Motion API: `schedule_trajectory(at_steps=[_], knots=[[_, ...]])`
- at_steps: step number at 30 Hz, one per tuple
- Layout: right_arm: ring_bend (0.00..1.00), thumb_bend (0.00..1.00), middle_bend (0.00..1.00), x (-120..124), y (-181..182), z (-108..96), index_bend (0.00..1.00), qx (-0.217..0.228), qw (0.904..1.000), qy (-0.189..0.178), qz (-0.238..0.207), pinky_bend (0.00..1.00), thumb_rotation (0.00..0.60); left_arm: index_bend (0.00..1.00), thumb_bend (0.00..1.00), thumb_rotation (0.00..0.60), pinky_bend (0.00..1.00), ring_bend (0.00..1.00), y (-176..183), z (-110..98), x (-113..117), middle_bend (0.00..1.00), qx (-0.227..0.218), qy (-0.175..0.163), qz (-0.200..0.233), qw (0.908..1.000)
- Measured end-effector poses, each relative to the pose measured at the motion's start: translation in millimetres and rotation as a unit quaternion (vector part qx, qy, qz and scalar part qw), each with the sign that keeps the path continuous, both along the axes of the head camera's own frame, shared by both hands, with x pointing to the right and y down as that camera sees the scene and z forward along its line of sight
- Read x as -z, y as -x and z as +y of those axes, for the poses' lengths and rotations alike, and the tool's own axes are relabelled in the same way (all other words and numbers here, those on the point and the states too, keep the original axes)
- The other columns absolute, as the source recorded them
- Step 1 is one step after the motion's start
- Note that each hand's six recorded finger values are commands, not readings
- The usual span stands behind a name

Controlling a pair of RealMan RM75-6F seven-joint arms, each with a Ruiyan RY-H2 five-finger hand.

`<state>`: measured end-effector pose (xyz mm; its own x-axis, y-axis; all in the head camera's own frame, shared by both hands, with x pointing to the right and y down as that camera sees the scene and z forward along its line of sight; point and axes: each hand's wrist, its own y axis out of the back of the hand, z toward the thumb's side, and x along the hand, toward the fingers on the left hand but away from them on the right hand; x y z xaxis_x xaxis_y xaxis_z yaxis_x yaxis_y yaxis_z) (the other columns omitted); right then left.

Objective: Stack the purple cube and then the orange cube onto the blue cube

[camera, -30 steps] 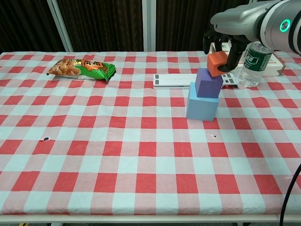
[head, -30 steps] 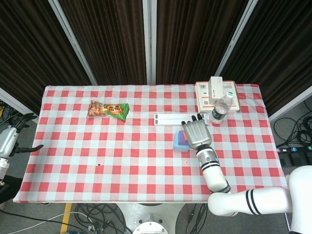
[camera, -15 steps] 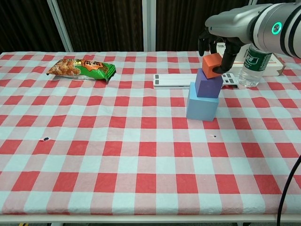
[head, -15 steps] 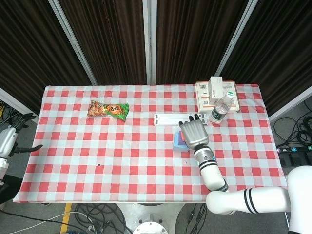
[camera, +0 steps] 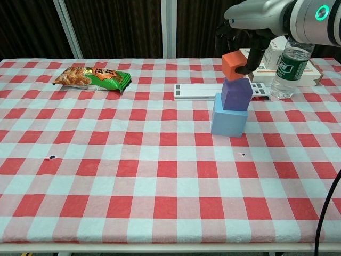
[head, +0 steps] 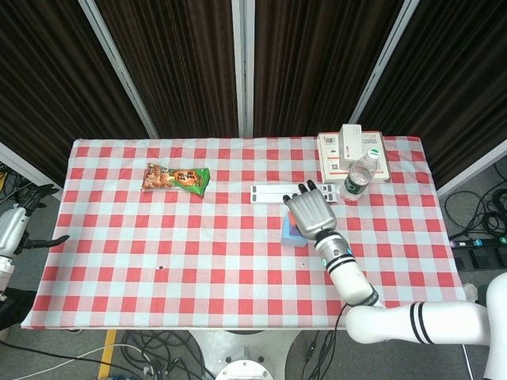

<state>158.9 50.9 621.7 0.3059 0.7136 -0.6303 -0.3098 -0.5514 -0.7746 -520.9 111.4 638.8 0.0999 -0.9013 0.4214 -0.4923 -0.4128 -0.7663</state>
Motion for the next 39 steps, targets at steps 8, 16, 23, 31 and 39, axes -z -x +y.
schedule_trajectory(at_steps=[8,16,23,31,39], knots=[[0.18,0.23,0.44,8,1,-17,0.32,0.095,0.9948,-0.017,-0.033,0.15,0.6,0.24,0.08,0.6,0.29,0.16,-5,-4,-7,0.22,-0.001,0.004,-0.011,0.9999],[0.18,0.22,0.44,8,-16,-37,0.32,0.165,0.9844,-0.012,-0.06,0.16,0.6,0.24,0.08,0.6,0.29,0.16,-13,-10,-15,0.22,0.008,0.007,-0.013,0.9999],[0.18,0.22,0.44,-2,-40,-46,0.32,0.188,0.9801,0.025,-0.06,0.17,0.6,0.24,0.08,0.6,0.29,0.16,-25,-17,-20,0.22,0.006,0.003,-0.019,0.9998],[0.18,0.22,0.44,-8,-57,-58,0.32,0.223,0.9722,0.038,-0.06,0.19,0.6,0.24,0.08,0.6,0.29,0.16,-33,-19,-25,0.22,0.006,0.001,-0.029,0.9996],[0.18,0.21,0.44,-10,-48,-64,0.32,0.271,0.9582,0.035,-0.083,0.2,0.6,0.24,0.08,0.6,0.29,0.16,-34,-23,-24,0.22,0.007,-0.005,-0.038,0.9992]])
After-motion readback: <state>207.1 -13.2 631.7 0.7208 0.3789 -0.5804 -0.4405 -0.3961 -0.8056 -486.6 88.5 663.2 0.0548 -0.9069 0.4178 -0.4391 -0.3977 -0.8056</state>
